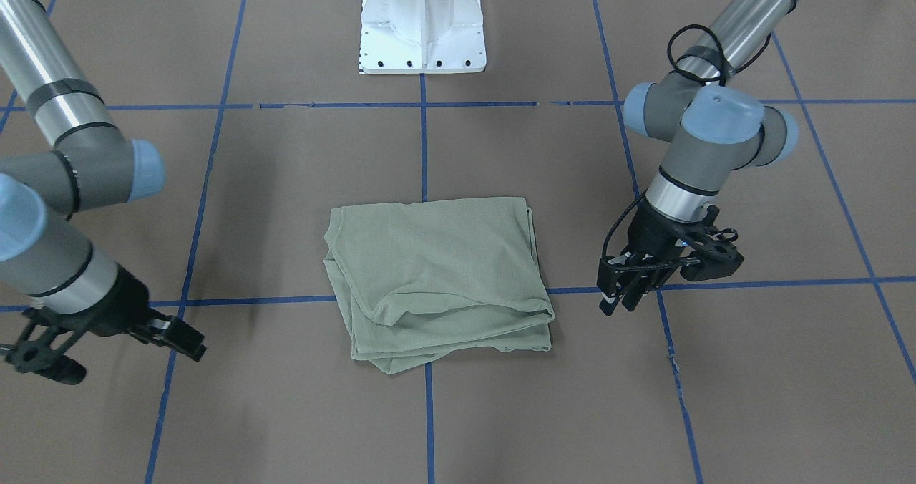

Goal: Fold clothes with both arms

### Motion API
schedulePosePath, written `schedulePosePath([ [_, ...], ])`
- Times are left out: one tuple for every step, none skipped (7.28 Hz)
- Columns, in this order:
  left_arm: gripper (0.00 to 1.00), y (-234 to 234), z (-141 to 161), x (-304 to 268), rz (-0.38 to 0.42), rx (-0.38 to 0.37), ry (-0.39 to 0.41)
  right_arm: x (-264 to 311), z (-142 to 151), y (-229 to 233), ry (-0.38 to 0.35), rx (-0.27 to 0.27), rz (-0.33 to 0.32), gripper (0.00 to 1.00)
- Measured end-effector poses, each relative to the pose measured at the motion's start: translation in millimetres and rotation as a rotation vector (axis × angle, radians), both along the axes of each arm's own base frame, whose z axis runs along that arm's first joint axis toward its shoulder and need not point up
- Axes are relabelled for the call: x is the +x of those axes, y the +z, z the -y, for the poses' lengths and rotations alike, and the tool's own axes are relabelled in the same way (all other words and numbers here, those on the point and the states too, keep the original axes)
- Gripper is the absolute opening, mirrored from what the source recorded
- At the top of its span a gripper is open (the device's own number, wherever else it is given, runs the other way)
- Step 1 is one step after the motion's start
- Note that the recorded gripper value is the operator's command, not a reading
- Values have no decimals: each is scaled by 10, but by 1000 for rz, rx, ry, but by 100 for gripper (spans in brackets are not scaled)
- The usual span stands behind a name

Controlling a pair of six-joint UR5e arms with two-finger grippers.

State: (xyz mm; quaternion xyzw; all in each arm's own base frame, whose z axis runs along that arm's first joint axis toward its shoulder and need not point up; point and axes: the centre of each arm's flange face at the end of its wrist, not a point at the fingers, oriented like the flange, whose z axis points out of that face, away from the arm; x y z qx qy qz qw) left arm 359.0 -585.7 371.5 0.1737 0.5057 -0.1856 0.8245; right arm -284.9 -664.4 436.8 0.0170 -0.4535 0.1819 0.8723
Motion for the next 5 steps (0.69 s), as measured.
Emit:
schedulePosePath([
  [49,197,-3,-434,50,60,59,579,78,250,-49,31,-25,100],
  [49,390,29,-914,105,117,110,1127,153,453,-104,72,-70,100],
  [49,538,90,-1461,168,167,159,1616,188,640,-167,109,-118,100],
  [49,638,162,-1996,243,205,210,2064,188,801,-220,137,-155,100],
  [50,756,242,-2551,332,229,260,2535,133,961,-256,156,-181,100],
])
